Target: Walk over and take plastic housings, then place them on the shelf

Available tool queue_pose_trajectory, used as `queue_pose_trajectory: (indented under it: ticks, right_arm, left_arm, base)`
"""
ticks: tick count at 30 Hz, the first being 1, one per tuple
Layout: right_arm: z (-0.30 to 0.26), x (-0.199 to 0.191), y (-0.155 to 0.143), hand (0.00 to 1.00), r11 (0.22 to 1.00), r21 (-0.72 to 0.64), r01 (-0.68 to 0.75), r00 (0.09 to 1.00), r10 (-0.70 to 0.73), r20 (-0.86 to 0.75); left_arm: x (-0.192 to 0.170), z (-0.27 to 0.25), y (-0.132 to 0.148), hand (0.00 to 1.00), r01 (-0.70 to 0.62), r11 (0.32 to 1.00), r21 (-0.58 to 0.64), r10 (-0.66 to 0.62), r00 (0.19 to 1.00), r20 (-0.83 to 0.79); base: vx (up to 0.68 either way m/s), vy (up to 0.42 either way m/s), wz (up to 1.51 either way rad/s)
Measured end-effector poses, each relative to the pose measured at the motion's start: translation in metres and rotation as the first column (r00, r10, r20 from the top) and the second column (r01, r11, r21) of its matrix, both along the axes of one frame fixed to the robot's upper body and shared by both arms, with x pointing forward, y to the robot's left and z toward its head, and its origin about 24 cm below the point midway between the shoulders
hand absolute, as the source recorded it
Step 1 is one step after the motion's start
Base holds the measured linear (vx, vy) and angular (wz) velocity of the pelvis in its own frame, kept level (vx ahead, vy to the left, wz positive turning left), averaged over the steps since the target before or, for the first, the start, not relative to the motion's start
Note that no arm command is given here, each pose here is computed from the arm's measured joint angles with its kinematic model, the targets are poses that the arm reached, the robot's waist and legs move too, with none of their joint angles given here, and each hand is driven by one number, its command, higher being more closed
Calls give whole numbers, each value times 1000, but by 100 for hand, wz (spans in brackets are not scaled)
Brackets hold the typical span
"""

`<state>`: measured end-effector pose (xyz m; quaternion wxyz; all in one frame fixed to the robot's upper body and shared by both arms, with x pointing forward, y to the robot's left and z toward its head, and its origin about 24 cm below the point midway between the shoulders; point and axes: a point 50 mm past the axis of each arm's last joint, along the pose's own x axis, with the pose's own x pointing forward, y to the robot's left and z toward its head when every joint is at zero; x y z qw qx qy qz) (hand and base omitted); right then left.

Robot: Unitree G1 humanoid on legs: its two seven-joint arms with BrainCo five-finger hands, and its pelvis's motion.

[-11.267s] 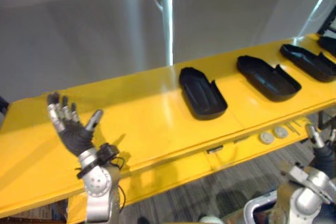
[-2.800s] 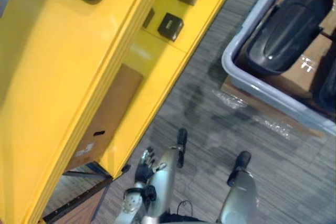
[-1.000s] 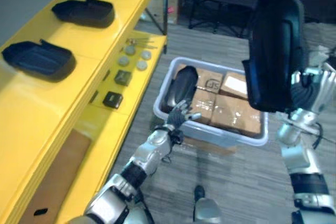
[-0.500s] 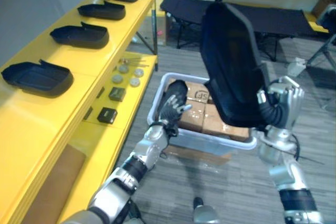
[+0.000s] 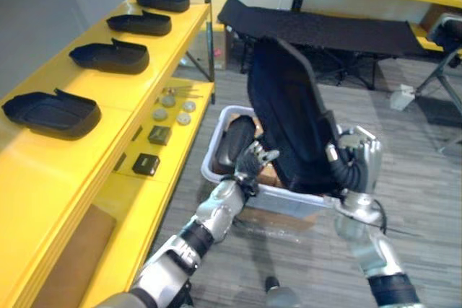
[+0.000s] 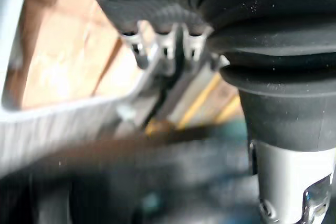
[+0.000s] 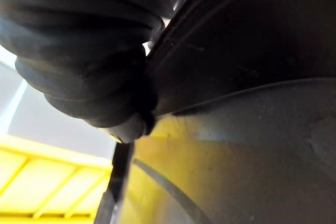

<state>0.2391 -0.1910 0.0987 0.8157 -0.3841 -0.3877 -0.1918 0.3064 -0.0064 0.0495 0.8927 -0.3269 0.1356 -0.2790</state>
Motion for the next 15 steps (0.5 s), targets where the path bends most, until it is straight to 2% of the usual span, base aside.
queue_pose_trajectory:
  ticks: [4,5,9,15]
  right_arm:
    - [-5,1,3,100,1000,1,-9,1000,9,-22]
    - [-5,1,2,100,1000,4,-6,1000,6,-25]
    - [-12,2,4,100,999,45,-14,998,17,-62]
    - [-16,3,13,100,992,120,-29,995,41,-95]
  left_arm:
    - [-4,3,-8,0,41,999,-32,-41,999,12]
    - [-4,3,-9,100,43,998,-40,-43,999,6]
    - [-9,-2,-12,100,53,998,-44,-54,998,-22]
    - [-6,1,-9,100,-23,999,-32,22,1000,-13]
  base:
    - [0,0,0]
    - [-21,9,3]
    - [-7,5,3]
    - [0,0,0]
